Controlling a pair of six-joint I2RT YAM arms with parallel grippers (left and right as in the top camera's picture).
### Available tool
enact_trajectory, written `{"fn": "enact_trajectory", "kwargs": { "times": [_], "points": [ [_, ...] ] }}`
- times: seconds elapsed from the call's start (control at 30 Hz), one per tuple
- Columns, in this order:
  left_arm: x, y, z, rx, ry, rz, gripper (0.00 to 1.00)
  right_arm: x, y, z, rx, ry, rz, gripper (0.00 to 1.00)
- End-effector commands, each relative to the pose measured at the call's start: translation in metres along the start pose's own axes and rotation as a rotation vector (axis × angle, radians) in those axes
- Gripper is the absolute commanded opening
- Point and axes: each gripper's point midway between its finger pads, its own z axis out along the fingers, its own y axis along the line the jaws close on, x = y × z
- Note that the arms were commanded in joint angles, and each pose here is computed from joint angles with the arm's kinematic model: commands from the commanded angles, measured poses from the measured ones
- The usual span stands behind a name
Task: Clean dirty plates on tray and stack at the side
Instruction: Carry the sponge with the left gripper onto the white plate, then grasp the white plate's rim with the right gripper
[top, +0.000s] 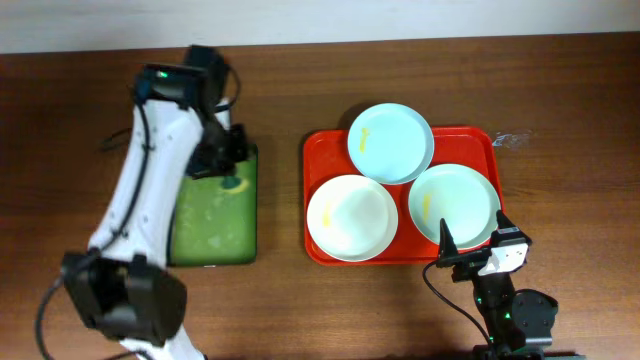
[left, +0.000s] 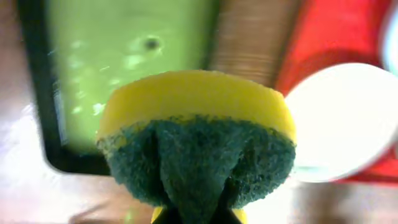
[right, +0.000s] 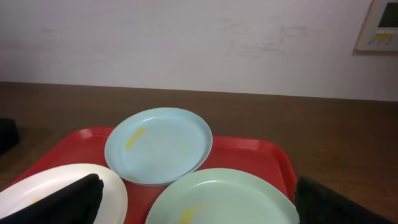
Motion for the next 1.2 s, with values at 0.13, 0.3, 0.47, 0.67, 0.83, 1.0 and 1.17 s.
{"fn": "enact_trajectory", "kwargs": {
  "times": [0.13,0.3,0.47,0.67,0.83,1.0,1.17],
  "points": [
    [0.053,-0.158,0.083,0.123,-0.067,0.192,0.00,0.003,-0.002,0.000,0.010,0.004,0.002,0.98],
    [0.080,-0.202,0.147,0.139,-0.053,0.262,0.00,0.003,-0.002,0.000,0.010,0.004,0.002,0.98],
    [0.082,-0.201,0.167,0.113,-0.024,0.234,0.77,0.003,-0.002,0.000,0.010,0.004,0.002,0.98],
    [0.038,-0.165,0.091,0.105,-0.041,0.103,0.82,0.003,-0.002,0.000,0.010,0.004,0.002,0.98],
    [0.005,-0.068,0.055,-0.150,-0.117,-0.042,0.99,0.003,-0.002,0.000,0.010,0.005,0.002,0.98],
    [0.000,-0.009,0.061,-0.315,-0.102,-0.115,0.99,0.000,0.000,0.000,0.000,-0.008,0.001,0.98],
    [0.005,0.013,0.086,-0.341,-0.057,-0.154,0.99,-0.030,0.096,-0.031,-0.609,-0.020,0.338,0.98]
  ]
}}
